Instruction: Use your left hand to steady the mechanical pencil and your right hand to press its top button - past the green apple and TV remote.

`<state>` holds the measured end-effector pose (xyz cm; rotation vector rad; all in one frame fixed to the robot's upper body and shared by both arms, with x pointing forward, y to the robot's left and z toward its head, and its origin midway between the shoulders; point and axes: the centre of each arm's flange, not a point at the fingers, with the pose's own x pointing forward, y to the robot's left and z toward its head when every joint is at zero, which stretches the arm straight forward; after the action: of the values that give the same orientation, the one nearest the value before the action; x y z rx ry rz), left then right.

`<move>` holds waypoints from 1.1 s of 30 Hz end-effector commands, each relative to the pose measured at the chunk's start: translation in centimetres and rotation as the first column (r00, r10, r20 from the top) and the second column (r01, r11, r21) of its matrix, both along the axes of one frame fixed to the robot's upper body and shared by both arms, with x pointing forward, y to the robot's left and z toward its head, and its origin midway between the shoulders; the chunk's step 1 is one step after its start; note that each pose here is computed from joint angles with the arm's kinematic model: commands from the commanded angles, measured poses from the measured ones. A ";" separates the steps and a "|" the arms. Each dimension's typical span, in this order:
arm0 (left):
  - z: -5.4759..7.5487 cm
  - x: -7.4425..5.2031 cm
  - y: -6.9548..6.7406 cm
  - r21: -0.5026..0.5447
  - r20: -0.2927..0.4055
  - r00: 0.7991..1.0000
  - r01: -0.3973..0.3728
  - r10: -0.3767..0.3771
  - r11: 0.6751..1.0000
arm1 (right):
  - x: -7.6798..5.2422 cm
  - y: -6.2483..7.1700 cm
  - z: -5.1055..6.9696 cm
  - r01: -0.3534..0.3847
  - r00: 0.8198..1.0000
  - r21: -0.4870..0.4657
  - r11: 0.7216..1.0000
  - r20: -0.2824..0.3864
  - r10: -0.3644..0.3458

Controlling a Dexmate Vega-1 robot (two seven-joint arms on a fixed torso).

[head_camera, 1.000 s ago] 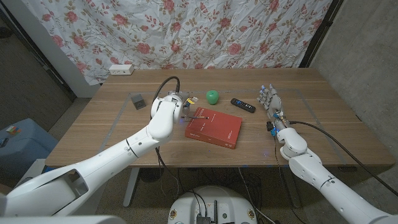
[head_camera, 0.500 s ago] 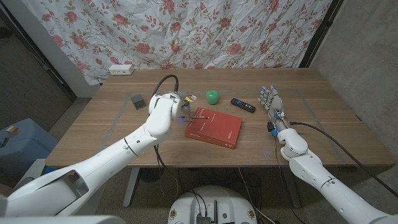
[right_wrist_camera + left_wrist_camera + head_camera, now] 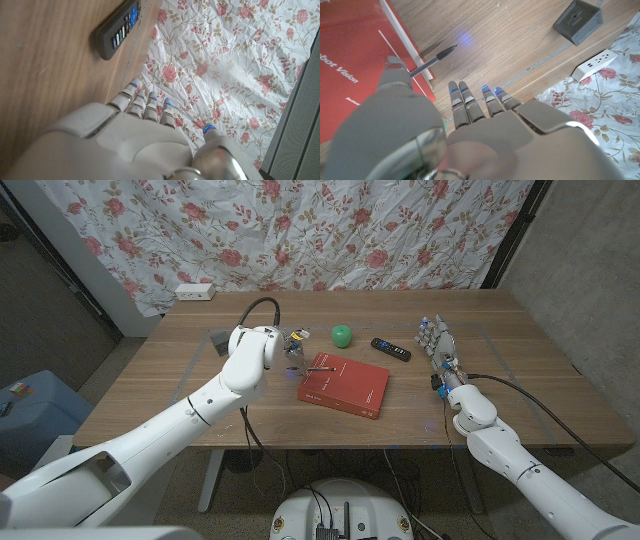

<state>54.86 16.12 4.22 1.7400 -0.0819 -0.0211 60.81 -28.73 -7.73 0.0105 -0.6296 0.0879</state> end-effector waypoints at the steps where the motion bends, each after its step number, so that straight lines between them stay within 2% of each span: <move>1: 0.8 -0.3 2.6 -0.105 0.006 0.998 0.063 -0.063 0.992 | 0.1 0.2 0.5 0.026 1.000 -0.040 0.999 0.002 -0.026; 13: 0.4 -0.1 4.2 -0.262 0.075 0.993 0.107 -0.090 0.959 | 0.2 0.3 1.0 0.033 0.999 -0.054 0.998 0.021 -0.032; 23: -0.4 0.6 5.4 -0.455 0.161 0.980 0.181 -0.119 0.872 | 0.9 0.3 1.7 -0.001 0.999 -0.063 0.998 0.042 0.004; 26: -0.6 0.8 5.6 -0.470 0.183 0.976 0.194 -0.120 0.861 | 1.1 0.3 1.9 -0.003 0.999 -0.069 0.998 0.046 0.007; 30: -1.0 1.2 6.0 -0.526 0.218 0.968 0.226 -0.127 0.820 | 1.3 0.3 2.0 -0.004 0.999 -0.077 0.997 0.051 0.008; 33: -1.2 1.5 6.2 -0.547 0.240 0.962 0.245 -0.130 0.800 | 1.5 0.3 2.1 -0.013 0.999 -0.058 0.998 0.043 0.015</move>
<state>55.61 21.29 3.68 1.2769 -0.2909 -0.0092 61.69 -28.44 -6.07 -0.0561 -0.6664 0.1057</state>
